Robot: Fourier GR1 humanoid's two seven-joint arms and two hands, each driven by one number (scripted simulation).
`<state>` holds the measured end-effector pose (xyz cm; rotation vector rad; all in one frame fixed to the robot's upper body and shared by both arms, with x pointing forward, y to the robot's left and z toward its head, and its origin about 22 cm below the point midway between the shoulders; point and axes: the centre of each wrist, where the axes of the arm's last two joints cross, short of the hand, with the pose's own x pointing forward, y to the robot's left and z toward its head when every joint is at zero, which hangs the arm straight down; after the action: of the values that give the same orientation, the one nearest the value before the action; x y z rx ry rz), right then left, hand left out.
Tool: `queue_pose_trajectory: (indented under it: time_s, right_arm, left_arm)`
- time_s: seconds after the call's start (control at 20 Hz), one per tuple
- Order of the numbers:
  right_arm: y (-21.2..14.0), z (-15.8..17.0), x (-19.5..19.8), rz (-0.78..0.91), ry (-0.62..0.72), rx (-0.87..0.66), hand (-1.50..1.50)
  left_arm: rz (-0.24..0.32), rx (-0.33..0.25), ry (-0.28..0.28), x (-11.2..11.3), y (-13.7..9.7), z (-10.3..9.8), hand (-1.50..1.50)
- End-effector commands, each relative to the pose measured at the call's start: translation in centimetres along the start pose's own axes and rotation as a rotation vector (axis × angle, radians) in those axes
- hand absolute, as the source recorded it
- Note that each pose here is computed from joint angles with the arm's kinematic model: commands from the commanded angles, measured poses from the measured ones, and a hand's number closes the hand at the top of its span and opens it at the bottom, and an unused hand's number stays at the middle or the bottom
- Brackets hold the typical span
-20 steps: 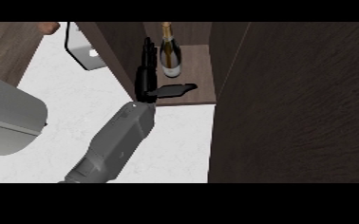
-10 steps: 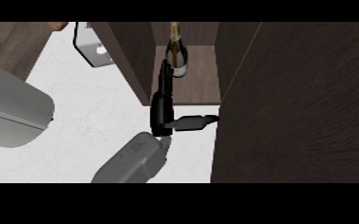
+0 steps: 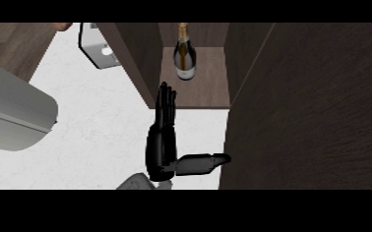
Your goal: Pick up the wine, place it into the cabinet and close the cabinet
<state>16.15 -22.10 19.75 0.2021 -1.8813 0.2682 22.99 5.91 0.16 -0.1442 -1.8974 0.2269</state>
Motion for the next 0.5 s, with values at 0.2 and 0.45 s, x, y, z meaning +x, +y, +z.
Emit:
queue_pose_trajectory:
  time_s: [0.2,0.45]
  right_arm:
    - [-1.7,0.1,1.3,-0.019,-0.052,0.016,-1.5]
    - [0.9,2.1,2.1,-0.073,-0.013,0.101,-1.5]
  left_arm:
    - [-0.005,0.048,-0.01,4.6,1.9,4.4,-1.5]
    - [0.035,0.0,-0.035,5.9,1.8,6.1,-1.5]
